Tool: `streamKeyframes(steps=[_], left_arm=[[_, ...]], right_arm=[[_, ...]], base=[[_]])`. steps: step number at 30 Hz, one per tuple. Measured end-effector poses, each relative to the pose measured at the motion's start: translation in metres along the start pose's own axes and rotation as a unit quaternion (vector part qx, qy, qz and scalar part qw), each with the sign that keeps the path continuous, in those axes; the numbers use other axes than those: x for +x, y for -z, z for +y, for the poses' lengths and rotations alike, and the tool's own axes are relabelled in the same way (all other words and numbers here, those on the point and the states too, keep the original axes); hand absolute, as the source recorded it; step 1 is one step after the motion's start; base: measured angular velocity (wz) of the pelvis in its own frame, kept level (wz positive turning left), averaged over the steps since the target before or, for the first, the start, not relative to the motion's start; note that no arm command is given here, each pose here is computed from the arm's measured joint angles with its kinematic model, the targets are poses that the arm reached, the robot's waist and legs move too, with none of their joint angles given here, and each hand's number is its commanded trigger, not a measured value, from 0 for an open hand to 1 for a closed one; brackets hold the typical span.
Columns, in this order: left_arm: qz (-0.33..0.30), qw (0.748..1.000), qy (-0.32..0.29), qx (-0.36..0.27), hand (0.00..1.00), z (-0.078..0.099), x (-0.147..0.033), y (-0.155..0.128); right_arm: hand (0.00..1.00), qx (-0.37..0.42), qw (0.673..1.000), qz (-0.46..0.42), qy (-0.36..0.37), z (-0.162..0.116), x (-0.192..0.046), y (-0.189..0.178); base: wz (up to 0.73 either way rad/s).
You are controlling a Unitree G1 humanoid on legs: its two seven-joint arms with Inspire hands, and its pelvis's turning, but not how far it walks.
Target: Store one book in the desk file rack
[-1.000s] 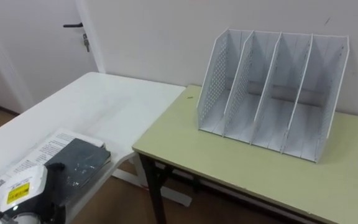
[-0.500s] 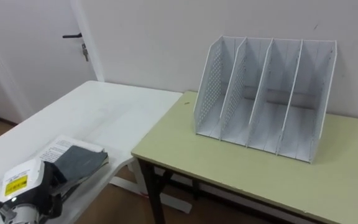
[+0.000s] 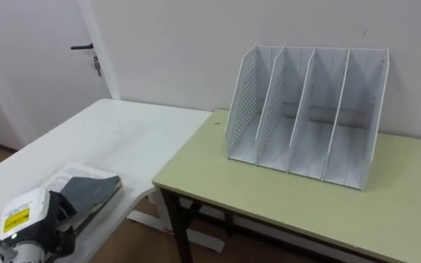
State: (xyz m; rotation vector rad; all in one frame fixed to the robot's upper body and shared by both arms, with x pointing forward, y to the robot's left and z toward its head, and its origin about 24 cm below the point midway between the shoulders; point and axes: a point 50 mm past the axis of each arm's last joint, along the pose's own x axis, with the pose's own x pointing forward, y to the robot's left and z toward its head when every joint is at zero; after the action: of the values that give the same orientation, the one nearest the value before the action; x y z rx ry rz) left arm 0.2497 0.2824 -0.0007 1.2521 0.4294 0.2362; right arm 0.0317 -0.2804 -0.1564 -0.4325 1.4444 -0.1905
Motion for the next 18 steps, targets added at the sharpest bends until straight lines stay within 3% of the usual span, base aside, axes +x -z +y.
streamKeyframes(steps=[5,11,18], left_arm=[[-0.027,0.999,-0.014,-0.034,1.0,0.008,-0.006,-0.008],[-0.074,0.988,-0.024,-0.132,1.0,0.015,-0.013,-0.029],[-0.136,0.954,-0.003,-0.269,1.0,0.02,-0.027,-0.048]], right_arm=[[0.0,-0.001,0.998,-0.068,-0.007,-0.001,-0.002,-0.028],[0.0,-0.036,0.976,-0.209,-0.052,0.009,-0.018,-0.083],[0.0,-0.085,0.938,-0.309,-0.13,0.028,-0.042,-0.122]], base=[[0.01],[0.05],[0.03]])
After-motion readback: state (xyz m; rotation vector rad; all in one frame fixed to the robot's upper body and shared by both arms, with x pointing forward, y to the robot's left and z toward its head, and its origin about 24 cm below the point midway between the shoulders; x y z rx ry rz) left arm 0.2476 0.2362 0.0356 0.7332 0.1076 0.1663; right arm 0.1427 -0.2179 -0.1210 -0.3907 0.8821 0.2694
